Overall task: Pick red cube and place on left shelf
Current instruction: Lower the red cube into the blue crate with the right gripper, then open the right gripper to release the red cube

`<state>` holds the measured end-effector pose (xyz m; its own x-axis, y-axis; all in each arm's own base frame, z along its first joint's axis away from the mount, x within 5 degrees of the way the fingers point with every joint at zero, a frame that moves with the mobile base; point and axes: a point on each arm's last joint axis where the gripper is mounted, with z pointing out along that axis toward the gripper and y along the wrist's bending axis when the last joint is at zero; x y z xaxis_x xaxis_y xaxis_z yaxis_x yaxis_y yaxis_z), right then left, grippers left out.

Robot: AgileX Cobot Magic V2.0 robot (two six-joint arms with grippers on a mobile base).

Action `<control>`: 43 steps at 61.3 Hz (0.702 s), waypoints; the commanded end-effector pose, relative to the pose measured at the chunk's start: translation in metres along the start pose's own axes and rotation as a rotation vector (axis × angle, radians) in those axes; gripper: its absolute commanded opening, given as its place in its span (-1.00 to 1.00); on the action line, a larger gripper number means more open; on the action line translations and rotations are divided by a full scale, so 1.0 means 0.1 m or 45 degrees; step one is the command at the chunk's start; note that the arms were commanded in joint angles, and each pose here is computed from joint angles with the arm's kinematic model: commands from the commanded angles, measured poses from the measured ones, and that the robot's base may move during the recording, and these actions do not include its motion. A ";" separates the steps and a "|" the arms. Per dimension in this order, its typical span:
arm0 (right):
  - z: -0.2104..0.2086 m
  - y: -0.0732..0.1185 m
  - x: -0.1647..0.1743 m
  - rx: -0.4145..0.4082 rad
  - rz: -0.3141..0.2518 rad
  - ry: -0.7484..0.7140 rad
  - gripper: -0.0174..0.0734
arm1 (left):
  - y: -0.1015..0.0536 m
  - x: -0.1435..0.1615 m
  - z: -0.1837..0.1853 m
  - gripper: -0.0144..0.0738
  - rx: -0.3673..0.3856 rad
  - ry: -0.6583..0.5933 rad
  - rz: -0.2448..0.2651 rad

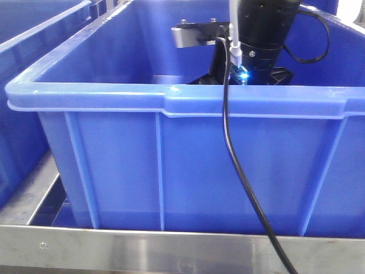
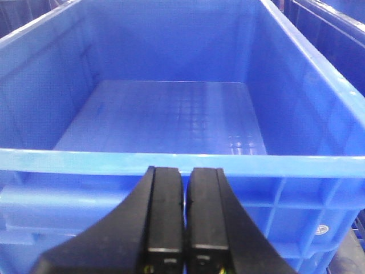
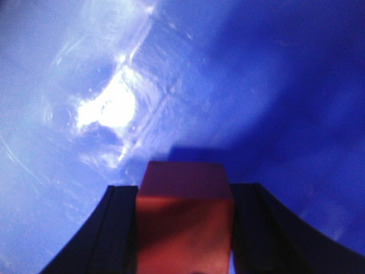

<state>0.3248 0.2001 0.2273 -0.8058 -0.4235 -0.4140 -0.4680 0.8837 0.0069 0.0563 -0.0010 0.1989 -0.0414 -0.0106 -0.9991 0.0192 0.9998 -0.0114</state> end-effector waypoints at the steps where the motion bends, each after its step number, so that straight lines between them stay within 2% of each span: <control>1: -0.26 -0.01 -0.12 0.006 -0.023 -0.115 0.24 | 0.00 -0.01 0.00 -0.44 0.011 -0.099 -0.009; 13: -0.27 -0.01 -0.09 0.009 -0.022 -0.082 0.62 | 0.00 -0.01 0.00 -0.44 0.011 -0.099 -0.009; 19: -0.29 -0.01 -0.09 0.009 -0.022 -0.080 0.73 | 0.00 -0.01 0.00 -0.44 0.011 -0.099 -0.009; 26: -0.40 -0.01 -0.10 0.007 -0.021 -0.119 0.72 | 0.00 -0.01 0.00 -0.44 0.011 -0.099 -0.009; 37: -0.85 -0.02 -0.12 -0.004 -0.017 -0.293 0.71 | 0.00 -0.01 0.00 -0.44 0.011 -0.099 -0.009; 43: -1.25 -0.03 -0.05 -0.013 -0.014 -0.433 0.56 | 0.00 -0.01 0.00 -0.44 0.011 -0.099 -0.009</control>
<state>0.3003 0.1846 0.2948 -0.7431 -0.3873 -0.5457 -0.4705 0.8823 0.0144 0.0563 -0.0010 0.1989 -0.0414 -0.0106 -0.9991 0.0192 0.9998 -0.0114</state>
